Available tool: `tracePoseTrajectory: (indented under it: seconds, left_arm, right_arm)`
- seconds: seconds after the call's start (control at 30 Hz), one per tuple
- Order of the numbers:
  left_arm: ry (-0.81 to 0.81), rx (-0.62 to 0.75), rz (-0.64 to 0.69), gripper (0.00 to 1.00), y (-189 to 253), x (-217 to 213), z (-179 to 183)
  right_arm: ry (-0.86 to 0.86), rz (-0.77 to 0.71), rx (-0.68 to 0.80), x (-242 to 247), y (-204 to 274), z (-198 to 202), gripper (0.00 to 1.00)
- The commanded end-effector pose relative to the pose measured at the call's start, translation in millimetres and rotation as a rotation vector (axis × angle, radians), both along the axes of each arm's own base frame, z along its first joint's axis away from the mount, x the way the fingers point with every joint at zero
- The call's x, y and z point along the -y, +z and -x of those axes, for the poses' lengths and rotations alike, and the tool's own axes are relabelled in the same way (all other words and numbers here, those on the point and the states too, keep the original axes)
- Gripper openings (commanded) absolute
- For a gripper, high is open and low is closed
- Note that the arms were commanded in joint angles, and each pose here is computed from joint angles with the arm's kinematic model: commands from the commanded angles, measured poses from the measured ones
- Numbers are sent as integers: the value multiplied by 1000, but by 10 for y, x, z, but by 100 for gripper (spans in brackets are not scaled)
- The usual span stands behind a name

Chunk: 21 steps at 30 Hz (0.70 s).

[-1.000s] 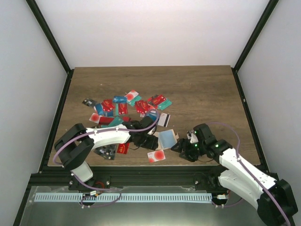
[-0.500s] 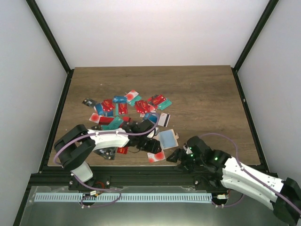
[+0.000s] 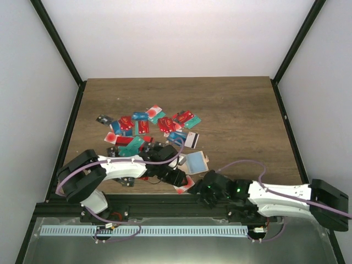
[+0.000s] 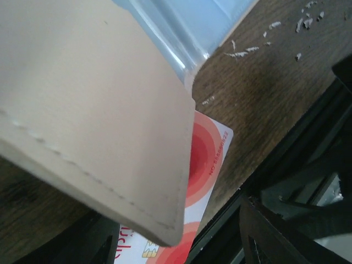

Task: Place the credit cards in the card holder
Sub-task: Pick up the credit card from the center of the board.

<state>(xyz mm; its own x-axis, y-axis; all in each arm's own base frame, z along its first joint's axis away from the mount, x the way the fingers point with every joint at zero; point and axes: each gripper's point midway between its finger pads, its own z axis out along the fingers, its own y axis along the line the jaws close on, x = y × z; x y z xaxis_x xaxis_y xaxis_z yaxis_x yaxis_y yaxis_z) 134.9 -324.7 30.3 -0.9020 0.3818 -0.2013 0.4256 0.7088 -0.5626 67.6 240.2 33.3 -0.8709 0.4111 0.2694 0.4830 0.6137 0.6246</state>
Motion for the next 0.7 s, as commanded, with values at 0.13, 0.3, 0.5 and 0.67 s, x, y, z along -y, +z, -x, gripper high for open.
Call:
tracePoseTrajectory:
  seconds: [0.13,0.3,0.5,0.67]
  left_arm:
    - [-39,-66,-25,61,-116,-122,249]
    - [-47,-74,-18,61,-123,-127,283]
    - [-52,-89,-2,59,-111,-104,308]
    - [-54,-107,18,57,-87,-84,345]
  right_arm:
    - [-116,18,68,-109,-73,-211,61]
    - [-129,6,87,-131,-133,-238,56]
    - [-111,-17,96,-243,-168,-251,50]
    - [-112,-12,77,-251,-240,-231,46]
